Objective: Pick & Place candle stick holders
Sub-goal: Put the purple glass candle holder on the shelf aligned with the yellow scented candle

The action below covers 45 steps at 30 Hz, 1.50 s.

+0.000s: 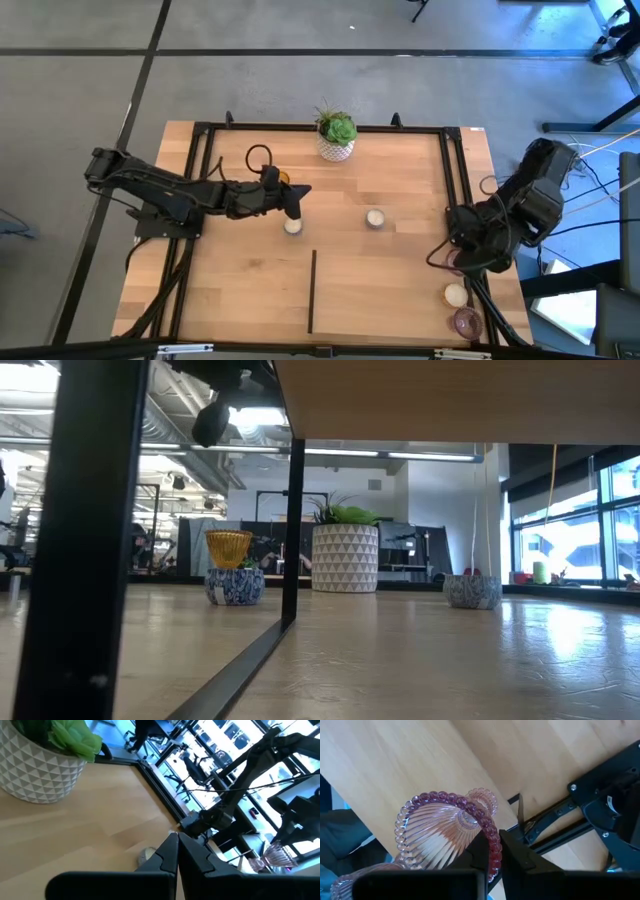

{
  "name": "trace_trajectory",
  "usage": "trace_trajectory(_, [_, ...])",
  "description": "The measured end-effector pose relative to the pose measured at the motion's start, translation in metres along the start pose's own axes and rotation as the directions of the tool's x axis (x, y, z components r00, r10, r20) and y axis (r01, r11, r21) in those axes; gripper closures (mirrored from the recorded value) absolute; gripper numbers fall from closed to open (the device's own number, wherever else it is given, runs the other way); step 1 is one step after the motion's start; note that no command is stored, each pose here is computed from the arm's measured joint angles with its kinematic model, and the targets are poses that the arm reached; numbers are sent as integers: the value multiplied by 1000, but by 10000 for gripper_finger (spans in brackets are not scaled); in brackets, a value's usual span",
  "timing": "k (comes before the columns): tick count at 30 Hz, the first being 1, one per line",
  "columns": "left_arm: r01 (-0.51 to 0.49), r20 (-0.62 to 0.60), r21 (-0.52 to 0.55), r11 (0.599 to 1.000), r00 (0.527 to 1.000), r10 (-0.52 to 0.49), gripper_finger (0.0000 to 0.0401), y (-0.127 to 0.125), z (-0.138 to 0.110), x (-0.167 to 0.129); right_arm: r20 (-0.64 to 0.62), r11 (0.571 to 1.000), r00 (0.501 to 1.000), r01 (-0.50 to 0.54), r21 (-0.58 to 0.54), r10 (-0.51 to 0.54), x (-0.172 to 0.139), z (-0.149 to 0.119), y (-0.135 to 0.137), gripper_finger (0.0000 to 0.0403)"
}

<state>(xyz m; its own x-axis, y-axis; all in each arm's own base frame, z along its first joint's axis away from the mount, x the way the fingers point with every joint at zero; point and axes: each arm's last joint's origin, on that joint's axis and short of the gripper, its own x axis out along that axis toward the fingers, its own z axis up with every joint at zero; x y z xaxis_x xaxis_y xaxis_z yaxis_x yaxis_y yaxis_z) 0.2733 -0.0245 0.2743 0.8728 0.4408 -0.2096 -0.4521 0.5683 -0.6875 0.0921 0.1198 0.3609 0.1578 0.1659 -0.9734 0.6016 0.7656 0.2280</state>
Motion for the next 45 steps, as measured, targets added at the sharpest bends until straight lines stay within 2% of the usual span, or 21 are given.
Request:
trace_trajectory(21, [-4,8,6,1000,1000,4,399,0,0,0,5,999,999,38,18,-38,9,-10,5,377])
trace_trajectory(36, [-5,8,10,1000,1000,4,399,0,0,0,-19,999,1000,24,21,-24,13,-14,7,376])
trace_trajectory(39, [-6,10,13,1000,1000,6,399,0,0,0,-20,1000,1000,19,21,-19,12,-14,6,362])
trace_trajectory(45, [-8,13,13,1000,1000,8,399,0,0,0,-20,1000,1000,16,21,-16,12,-14,6,311])
